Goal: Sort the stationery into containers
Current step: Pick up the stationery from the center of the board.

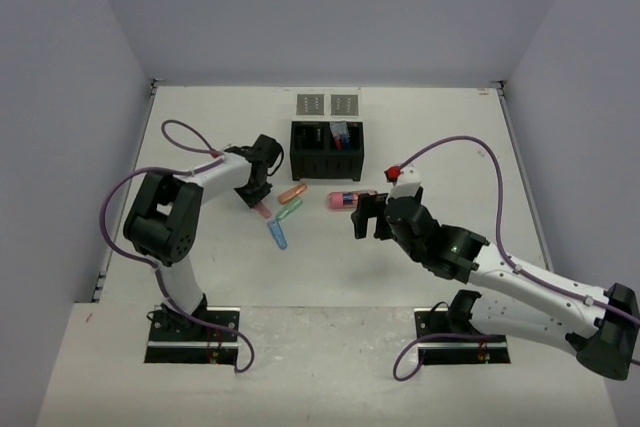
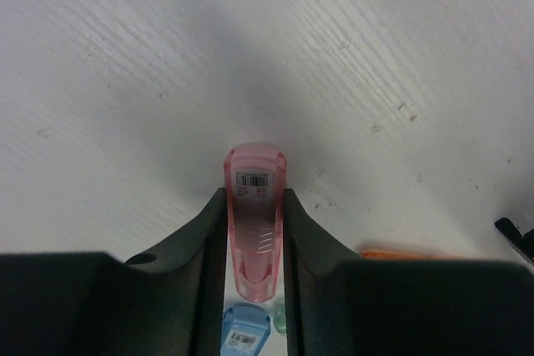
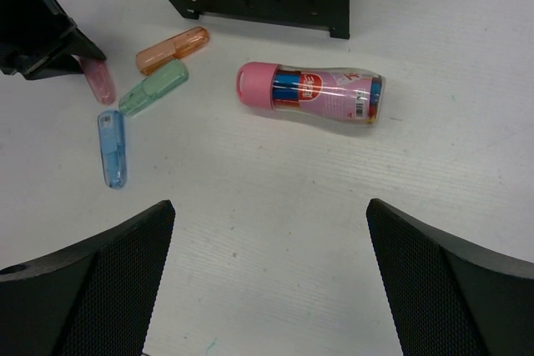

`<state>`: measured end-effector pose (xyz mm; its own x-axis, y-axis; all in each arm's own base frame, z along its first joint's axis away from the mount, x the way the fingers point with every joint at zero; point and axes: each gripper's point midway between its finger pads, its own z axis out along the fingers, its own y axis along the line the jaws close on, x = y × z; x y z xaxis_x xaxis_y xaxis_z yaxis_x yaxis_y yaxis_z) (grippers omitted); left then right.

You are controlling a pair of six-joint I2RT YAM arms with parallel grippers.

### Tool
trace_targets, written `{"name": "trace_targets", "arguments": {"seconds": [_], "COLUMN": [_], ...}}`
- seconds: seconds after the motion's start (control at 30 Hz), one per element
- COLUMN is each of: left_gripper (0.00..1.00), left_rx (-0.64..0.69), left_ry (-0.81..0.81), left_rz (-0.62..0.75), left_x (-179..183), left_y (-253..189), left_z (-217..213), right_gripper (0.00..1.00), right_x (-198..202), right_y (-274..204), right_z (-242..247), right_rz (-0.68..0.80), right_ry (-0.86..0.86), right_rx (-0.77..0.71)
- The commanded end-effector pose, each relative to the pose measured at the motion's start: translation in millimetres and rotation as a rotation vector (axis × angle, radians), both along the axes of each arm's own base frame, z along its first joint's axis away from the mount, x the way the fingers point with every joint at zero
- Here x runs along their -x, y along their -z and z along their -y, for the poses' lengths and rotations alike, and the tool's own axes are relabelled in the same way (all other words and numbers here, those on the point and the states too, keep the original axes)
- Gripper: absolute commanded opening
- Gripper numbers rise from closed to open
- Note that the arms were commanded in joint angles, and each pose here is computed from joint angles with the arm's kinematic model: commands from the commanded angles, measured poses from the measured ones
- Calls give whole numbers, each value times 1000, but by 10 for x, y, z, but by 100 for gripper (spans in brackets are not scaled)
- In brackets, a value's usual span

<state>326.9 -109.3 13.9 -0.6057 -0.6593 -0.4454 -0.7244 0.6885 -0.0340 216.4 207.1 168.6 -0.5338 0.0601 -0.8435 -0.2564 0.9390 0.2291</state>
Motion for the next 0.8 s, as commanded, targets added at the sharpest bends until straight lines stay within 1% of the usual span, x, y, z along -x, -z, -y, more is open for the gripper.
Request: {"name": "trace_targets", "arguments": {"seconds": [0.0, 0.07, 0.17, 0.27, 0.3, 0.33, 0.43, 0.47, 0.5, 0.57, 0.6, 0.7, 0.77], "left_gripper": [0, 0, 0, 0, 0, 0, 0, 0, 0, 0, 0, 0, 0], "left_rx": [-91, -171, -214, -196, -194, -184, -118, -109, -100, -118, -102, -123, -124], "left_ry": [2, 7, 19, 67, 97, 147, 252, 344, 393, 452, 480, 519, 544], "left_rz": [149, 230, 376, 528, 549, 609, 805, 905, 978, 1027, 1097, 1178, 1203], "left_x": [-405, -582, -799, -987, -996, -1098, -1346, -1466, -1563, -1709, -1775, -1929, -2051], "left_y": [-569, -935, -1499, -1920, -2011, -2139, -2500, -2678, -2845, -2956, -3148, -3316, -3275], "left_z": [-193, -303, -357, -293, -280, -207, 36, 181, 288, 402, 493, 596, 684], "right_gripper": [99, 99, 99, 99, 99, 99, 99, 99, 99, 99, 99, 99, 99], "right_x": [4, 24, 47, 57, 55, 54, 50, 47, 47, 38, 37, 27, 20], "right_y": [-200, -245, -277, -336, -343, -344, -335, -330, -322, -312, -307, -306, -296], "right_z": [44, 84, 111, 133, 132, 131, 121, 117, 106, 104, 100, 80, 70], "right_rz": [57, 71, 86, 104, 106, 107, 106, 105, 103, 101, 100, 99, 97], "right_ry": [5, 10, 5, 3, 2, 1, -2, -3, -5, -4, -5, -7, -7], "right_rx": [-66, -89, -105, -119, -119, -119, -117, -115, -112, -107, -105, -104, -101]}}
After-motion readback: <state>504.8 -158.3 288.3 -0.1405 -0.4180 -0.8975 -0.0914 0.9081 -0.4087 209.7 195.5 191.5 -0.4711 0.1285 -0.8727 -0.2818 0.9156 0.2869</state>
